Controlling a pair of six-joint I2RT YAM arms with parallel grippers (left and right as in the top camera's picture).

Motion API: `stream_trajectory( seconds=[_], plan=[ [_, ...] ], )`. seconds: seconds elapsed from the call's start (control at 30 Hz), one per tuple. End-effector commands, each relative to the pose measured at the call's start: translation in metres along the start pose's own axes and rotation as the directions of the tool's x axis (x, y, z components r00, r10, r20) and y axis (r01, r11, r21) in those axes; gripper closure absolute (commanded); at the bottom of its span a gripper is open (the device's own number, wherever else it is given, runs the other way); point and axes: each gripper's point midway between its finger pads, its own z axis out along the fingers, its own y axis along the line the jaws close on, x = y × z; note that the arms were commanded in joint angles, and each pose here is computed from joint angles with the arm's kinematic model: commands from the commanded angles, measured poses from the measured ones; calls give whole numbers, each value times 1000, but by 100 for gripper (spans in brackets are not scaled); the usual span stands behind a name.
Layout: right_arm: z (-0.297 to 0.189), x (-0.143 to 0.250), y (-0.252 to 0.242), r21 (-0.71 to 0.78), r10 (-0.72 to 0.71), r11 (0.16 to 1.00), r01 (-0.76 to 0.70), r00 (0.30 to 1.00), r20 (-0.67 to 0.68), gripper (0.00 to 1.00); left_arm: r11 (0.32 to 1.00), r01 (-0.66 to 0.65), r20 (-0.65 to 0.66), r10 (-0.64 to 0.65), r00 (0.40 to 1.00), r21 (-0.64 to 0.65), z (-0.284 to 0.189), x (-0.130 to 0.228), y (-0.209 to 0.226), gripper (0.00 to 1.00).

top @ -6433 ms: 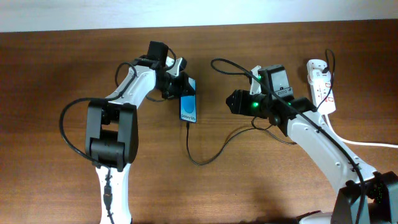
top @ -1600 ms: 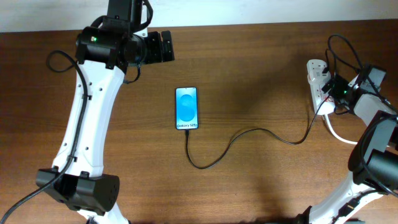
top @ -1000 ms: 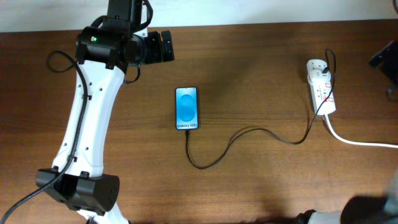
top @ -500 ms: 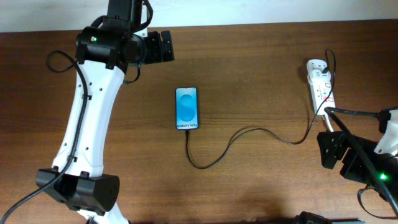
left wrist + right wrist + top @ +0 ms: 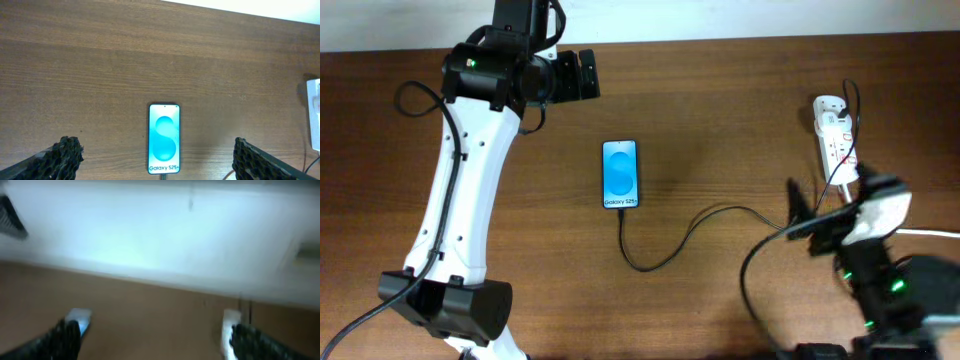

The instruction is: Plug charger to phone and switch on socket

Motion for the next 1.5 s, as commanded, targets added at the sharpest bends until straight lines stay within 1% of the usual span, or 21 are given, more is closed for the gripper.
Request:
stream_trajectory(
  seconds=[0.0,0.03,0.1,0.17,0.23,0.3,0.93,1.0,1.03,1.13,1.2,1.27,1.37,1.4,1.47],
  plan=[
    [0,64,12,-19,-34,999,36,991,127,2,1000,-8,21,8,1000,-2,-7,-4,0,1],
    [0,85,14,-17,-43,999,47,985,167,2,1000,-7,21,7,1000,-2,-7,-4,0,0],
    [2,115,16,-8,-47,999,49,981,190,2,1000,-8,21,8,1000,-2,-7,-4,0,1],
    [6,132,15,4,-43,999,43,983,177,2,1000,-8,21,8,1000,-2,-7,-4,0,1],
    [9,147,10,39,-34,999,29,991,128,2,1000,-7,21,7,1000,-2,-7,-4,0,1],
    [11,174,9,46,-14,999,13,1000,21,2,1000,-8,21,8,1000,-2,-7,-4,0,1],
    [11,173,9,46,-15,999,13,1000,24,2,1000,-8,17,8,1000,-3,-5,-4,1,0],
    [11,173,9,46,-15,999,13,1000,24,2,1000,-8,19,8,1000,-3,-16,-1,1,1],
    [11,173,9,46,-15,999,13,1000,24,2,1000,-7,10,7,1000,-24,-40,10,7,1],
    [11,173,9,46,-14,999,13,1000,24,2,990,9,157,12,988,-138,-108,8,31,1],
    [11,173,9,46,-14,999,13,1000,24,2,986,37,219,-1,976,-162,-131,19,47,1],
    [11,173,9,46,-15,999,13,1000,24,2,985,76,297,-26,954,-157,-132,37,66,1],
    [11,173,9,46,-15,999,13,1000,24,2,986,117,398,-60,916,-122,-119,65,88,1],
    [11,173,9,46,-14,999,13,1000,24,2,990,93,442,-37,896,-105,-112,77,93,1],
    [11,173,9,46,-15,999,13,1000,24,2,995,-16,534,64,843,-94,-100,96,95,1]
  ],
)
